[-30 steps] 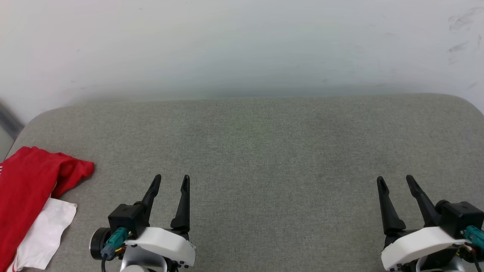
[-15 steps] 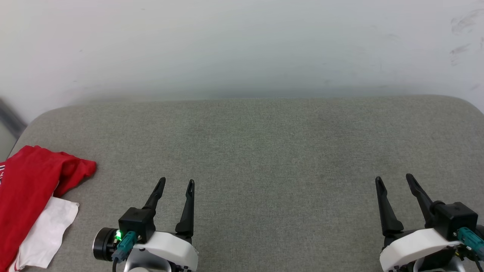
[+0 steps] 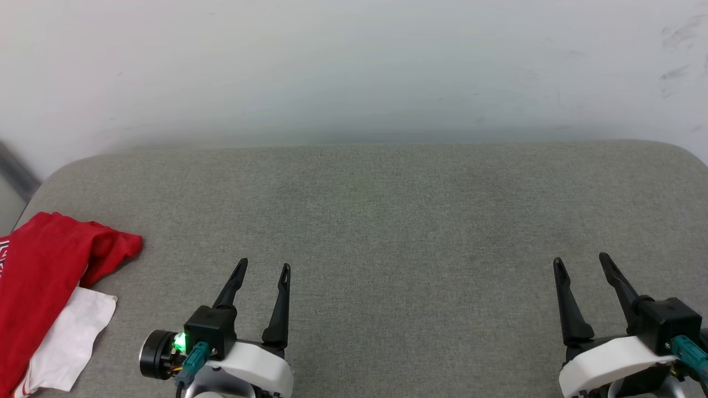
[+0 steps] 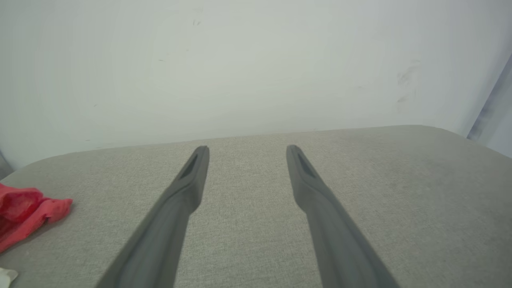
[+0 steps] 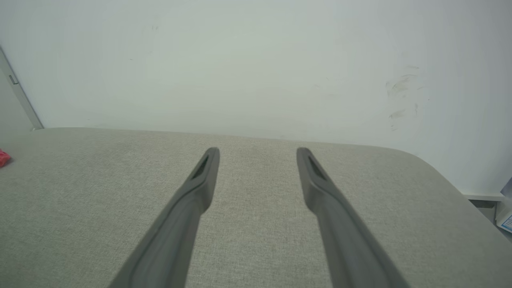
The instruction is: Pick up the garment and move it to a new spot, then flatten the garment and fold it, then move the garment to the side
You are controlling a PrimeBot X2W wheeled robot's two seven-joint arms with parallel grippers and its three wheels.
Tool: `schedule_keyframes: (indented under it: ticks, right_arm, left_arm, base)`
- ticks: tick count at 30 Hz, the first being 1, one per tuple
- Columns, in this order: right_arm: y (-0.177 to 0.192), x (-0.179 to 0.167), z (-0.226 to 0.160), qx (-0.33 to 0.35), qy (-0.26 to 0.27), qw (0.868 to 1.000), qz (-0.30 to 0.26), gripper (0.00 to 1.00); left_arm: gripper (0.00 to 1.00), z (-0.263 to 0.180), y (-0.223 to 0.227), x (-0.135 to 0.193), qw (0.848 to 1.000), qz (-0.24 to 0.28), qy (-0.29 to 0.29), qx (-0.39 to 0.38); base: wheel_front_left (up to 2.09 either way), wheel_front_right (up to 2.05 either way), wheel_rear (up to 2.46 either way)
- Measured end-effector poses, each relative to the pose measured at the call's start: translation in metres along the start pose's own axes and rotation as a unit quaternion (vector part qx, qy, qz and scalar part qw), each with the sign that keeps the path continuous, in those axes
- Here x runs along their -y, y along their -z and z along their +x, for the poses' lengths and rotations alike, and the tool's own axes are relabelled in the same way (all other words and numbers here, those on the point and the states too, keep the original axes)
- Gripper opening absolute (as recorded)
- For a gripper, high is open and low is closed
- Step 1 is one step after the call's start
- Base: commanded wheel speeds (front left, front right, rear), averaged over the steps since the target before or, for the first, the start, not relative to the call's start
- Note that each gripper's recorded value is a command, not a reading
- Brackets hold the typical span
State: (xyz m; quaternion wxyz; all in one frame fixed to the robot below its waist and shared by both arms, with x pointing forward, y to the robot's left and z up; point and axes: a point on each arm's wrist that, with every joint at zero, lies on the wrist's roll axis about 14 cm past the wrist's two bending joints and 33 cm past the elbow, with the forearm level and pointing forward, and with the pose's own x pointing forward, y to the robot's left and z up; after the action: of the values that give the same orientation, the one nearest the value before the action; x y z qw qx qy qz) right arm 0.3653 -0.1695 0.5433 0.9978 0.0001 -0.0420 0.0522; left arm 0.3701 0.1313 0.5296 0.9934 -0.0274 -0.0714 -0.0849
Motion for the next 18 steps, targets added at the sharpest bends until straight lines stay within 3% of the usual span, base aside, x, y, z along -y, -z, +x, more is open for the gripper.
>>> schedule_keyframes:
  ticks: [13, 18]
  right_arm:
    - [0.002, -0.002, 0.002, 0.002, -0.002, 1.0, 0.01, 1.0]
    - [0.002, -0.02, 0.01, 0.003, -0.03, 0.999, 0.012, 1.0]
  left_arm:
    - [1.0, -0.003, 0.002, -0.007, 1.0, -0.007, -0.01, -0.002]
    - [1.0, -0.008, -0.001, -0.021, 0.999, -0.005, -0.034, 0.001]
  base:
    - [0.0, 0.0, 0.0]
    - [0.0, 0.0, 0.0]
